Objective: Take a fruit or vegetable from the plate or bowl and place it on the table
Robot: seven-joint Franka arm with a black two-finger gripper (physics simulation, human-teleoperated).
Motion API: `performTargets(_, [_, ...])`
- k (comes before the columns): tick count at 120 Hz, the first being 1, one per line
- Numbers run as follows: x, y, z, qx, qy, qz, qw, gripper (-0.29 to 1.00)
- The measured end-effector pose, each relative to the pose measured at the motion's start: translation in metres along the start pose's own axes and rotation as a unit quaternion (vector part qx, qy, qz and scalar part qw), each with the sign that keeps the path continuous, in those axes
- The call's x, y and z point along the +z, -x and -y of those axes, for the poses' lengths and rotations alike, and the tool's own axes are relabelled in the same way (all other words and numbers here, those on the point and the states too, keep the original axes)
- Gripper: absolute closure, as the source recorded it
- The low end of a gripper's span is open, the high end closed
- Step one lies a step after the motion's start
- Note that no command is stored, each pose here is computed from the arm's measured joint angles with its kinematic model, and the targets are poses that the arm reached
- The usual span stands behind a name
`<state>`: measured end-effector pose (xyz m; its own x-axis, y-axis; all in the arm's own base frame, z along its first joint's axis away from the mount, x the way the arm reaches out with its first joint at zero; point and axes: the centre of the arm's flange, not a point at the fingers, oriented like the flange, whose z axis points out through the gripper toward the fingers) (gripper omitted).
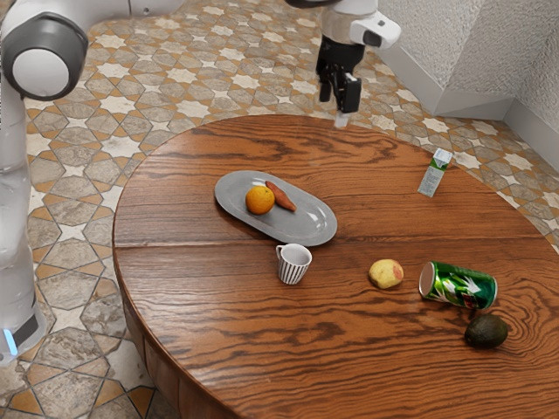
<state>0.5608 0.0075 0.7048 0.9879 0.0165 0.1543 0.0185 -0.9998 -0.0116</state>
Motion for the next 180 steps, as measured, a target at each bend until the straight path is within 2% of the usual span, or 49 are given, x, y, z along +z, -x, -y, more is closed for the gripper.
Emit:
performTargets(18, [-0.007,0.001,0.034,-0.032,-0.006,-0.003,0.999,0.00])
performTargets(25, [-0.028,0.001,0.047,-0.044,-0.009,-0.019,0.999,0.00])
performTargets(40, [-0.164,0.046,0.044,-0.047,-0.037,-0.129,0.990,0.00])
performTargets(48, [-0.188,0.063,0.030,-0.038,-0.051,-0.143,0.988,0.00])
performTargets(67, [-0.083,0.001,0.007,-0.020,-0.061,-0.042,0.997,0.00])
performTargets(73, [-0.045,-0.016,0.033,-0.045,-0.066,-0.006,0.997,0.00])
performTargets(83, [0.005,-0.022,0.112,-0.115,-0.063,0.045,0.990,0.00])
performTargets(94, [0.015,-0.019,0.145,-0.155,-0.059,0.052,0.985,0.00])
performTargets(106, [0.024,-0.023,0.143,-0.168,-0.052,0.054,0.983,0.00])
performTargets(108, [0.035,-0.023,0.141,-0.169,-0.048,0.064,0.982,0.00])
performTargets(116, [0.068,-0.002,0.141,-0.185,-0.037,0.098,0.977,0.00])
performTargets(125, [0.090,0.031,0.135,-0.203,-0.025,0.108,0.973,0.00])
performTargets(140, [0.114,0.057,0.125,-0.228,-0.012,0.103,0.968,0.00])
performTargets(162, [0.159,0.061,0.092,-0.228,-0.008,0.095,0.969,0.00])
performTargets(180, [0.173,0.067,0.096,-0.250,-0.008,0.080,0.965,0.00])
